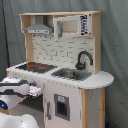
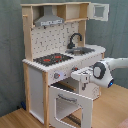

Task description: Play with the kitchen

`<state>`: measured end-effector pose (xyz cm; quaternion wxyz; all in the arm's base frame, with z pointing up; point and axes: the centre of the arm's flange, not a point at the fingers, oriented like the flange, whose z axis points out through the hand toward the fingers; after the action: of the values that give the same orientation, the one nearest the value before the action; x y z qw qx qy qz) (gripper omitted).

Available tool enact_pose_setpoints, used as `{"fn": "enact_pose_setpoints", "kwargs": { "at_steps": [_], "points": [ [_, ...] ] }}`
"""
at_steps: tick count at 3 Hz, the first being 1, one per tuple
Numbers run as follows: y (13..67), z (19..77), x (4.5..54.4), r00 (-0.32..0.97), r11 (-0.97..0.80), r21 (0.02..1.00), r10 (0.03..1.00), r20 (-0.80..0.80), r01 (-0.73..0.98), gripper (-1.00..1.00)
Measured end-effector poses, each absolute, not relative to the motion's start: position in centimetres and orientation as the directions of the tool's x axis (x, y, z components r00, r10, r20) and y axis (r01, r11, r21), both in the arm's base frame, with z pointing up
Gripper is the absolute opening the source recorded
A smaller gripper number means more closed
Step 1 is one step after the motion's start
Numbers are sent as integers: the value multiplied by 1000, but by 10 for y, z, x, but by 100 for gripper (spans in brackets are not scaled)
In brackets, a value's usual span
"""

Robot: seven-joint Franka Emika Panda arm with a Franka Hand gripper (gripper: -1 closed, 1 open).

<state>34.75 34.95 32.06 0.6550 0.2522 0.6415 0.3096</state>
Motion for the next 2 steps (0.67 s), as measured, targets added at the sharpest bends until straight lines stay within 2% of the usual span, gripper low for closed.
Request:
{"fn": "enact_pose_setpoints", "kwargs": {
  "at_steps": [1, 2],
  "points": [
    [350, 319, 347, -1, 731, 676, 679, -734, -93, -100],
    [350, 319, 347, -1, 731, 676, 679, -734, -94, 100]
  ]
}}
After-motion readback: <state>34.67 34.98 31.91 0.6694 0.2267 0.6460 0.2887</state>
